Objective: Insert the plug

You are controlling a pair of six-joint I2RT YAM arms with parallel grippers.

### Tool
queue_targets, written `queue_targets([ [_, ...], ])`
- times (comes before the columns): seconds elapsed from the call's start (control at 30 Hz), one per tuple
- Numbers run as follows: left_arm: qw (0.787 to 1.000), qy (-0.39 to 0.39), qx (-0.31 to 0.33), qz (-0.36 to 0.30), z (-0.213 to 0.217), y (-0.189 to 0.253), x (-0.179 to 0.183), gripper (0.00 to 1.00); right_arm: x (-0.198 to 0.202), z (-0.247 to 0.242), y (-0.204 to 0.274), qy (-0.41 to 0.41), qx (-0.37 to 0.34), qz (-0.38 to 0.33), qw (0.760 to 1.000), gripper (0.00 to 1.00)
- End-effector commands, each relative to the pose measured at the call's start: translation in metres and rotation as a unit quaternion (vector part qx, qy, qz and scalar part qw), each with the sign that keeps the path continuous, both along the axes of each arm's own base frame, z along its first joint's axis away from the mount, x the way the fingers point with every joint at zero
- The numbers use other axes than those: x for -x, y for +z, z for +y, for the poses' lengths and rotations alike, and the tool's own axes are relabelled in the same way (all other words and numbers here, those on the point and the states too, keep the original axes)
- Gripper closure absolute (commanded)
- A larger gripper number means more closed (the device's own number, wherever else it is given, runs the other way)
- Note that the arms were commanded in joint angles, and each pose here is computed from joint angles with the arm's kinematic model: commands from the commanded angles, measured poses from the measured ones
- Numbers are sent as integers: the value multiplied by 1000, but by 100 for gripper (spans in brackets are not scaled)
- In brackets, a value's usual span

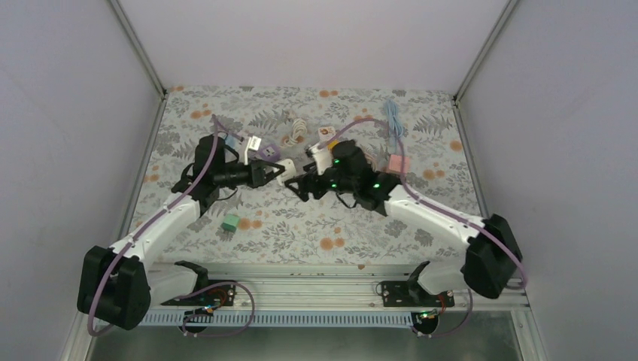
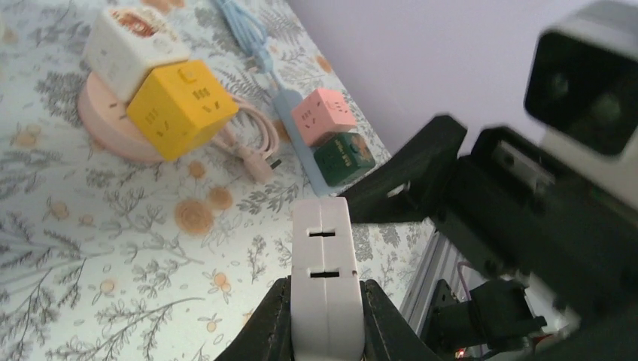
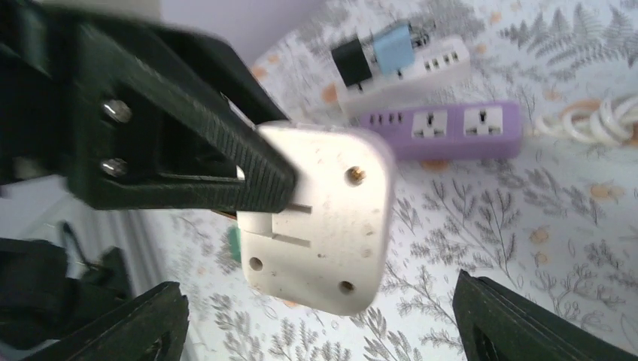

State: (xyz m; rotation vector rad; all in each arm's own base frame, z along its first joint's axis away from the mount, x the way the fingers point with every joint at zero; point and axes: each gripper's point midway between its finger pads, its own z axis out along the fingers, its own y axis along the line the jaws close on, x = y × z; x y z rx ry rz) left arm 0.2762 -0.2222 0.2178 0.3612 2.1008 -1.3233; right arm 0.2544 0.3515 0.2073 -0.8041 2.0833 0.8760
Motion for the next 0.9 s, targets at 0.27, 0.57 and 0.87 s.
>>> queue_targets([
  [0.27,977,-105,48,-180,-17,90,37,98,28,-28,96,161,-231,60,958,12],
  [0.57,968,-114,108,-198,-34,129,59,98,36,-16,124,216,-274,63,935,25],
  [0.87,960,-124,119,-222,-37,146,70,98,51,-14,139,265,-284,43,920,49],
])
